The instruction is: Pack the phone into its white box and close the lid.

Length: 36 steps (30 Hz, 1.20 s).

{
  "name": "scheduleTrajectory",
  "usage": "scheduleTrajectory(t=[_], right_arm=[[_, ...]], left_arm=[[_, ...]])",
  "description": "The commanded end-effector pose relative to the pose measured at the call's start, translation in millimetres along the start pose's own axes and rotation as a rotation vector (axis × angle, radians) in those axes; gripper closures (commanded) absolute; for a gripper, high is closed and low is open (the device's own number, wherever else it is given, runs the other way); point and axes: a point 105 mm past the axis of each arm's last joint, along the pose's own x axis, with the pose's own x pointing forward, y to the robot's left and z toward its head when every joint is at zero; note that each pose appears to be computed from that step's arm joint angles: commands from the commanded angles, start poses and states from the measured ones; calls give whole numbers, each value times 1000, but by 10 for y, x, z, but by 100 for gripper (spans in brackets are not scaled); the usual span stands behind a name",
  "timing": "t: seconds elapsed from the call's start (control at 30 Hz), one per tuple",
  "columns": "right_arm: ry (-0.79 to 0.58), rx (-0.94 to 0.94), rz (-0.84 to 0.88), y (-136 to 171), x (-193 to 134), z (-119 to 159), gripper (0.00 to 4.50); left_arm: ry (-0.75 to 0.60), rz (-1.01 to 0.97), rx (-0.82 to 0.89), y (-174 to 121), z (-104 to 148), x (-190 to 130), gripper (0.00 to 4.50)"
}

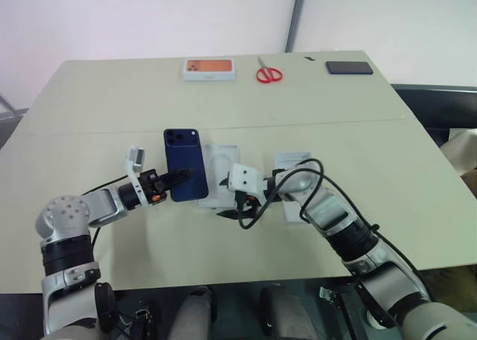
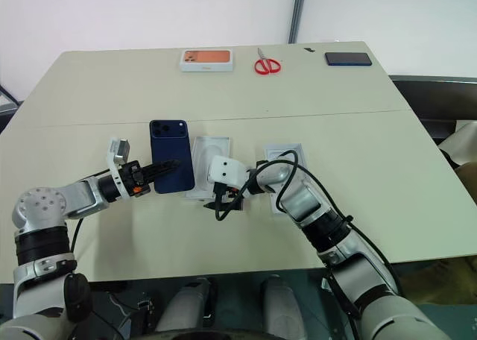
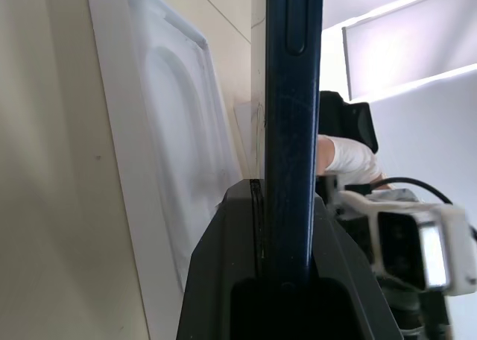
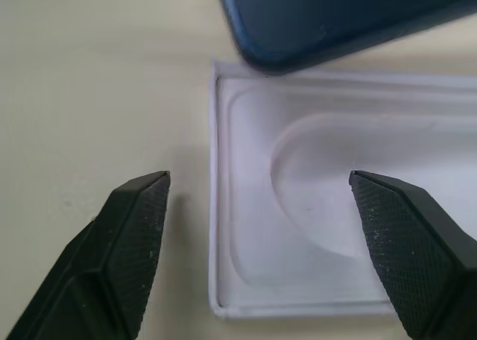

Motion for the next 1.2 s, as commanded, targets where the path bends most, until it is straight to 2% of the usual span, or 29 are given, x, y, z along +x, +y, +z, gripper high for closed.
scheduleTrajectory(t=[0.03, 0.23, 0.37, 0.77, 0.8, 0.87, 1.0, 1.03, 1.2], right_arm=[[-55, -10, -65, -166, -320, 94, 44], [-61, 32, -146, -267, -727, -196, 44], [-150, 39, -163, -234, -900, -181, 44], [-164, 23, -201, -215, -872, -217, 44], [-165, 22, -203, -216, -865, -216, 38], [-163, 22, -202, -214, -853, -219, 38], [-166, 20, -199, -210, -819, -207, 38], [-167, 16, -199, -214, -810, -197, 38], [-172, 10, -194, -233, -780, -175, 38]], left_arm=[[9, -79, 31, -169, 9, 138, 450], [48, -88, 2, -131, -136, 375, 450], [70, -89, -11, -112, -143, 481, 450], [125, -80, -38, -45, -144, 636, 450], [119, -90, -50, -57, -117, 646, 349], [125, -87, -35, -65, -100, 658, 276], [145, -78, -3, -85, -88, 671, 66], [151, -85, 3, -104, -84, 667, 26], [174, -76, 42, -119, -78, 646, 26]])
